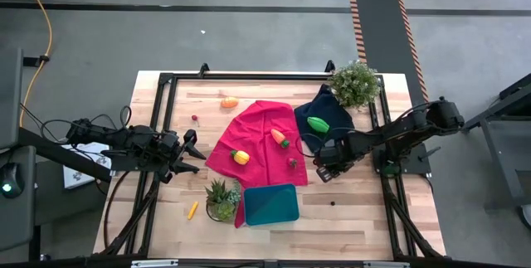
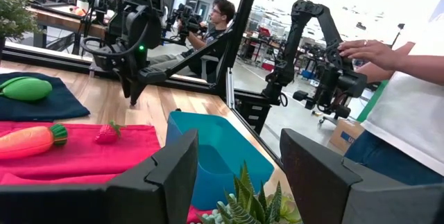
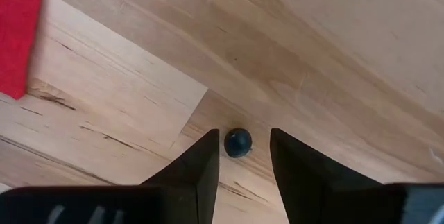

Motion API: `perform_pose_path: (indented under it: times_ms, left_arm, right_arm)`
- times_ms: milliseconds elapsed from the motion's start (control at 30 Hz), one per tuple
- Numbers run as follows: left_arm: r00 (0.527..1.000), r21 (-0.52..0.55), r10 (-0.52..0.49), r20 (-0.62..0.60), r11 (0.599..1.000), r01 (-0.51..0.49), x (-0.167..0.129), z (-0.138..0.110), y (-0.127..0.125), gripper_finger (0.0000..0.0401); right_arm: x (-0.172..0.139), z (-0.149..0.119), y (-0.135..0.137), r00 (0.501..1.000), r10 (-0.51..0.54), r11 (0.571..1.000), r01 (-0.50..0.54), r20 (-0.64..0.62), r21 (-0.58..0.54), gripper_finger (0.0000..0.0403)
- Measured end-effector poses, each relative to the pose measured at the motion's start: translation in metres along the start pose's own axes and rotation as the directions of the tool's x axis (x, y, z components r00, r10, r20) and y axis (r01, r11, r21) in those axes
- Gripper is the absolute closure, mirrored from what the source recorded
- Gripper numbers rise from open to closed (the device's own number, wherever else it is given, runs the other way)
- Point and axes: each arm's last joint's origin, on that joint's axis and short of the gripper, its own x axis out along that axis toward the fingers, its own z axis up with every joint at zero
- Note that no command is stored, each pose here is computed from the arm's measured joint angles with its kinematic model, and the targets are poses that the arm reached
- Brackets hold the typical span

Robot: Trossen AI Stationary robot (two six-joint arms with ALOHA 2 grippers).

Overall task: Pick and placing Produce into tupperware
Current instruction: Put the top blue berry into the blue bin

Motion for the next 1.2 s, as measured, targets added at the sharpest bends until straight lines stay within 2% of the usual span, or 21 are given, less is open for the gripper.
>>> perform_pose_path:
  times_ms: [1200]
  left_arm:
    - [1.000,0.000,0.000,0.000,1.000,0.000,0.000,0.000,0.000,0.0208]
  right_arm:
    - [0.006,-0.010,0.001,0.999,-0.012,0.999,0.011,0.033,0.040,0.0282]
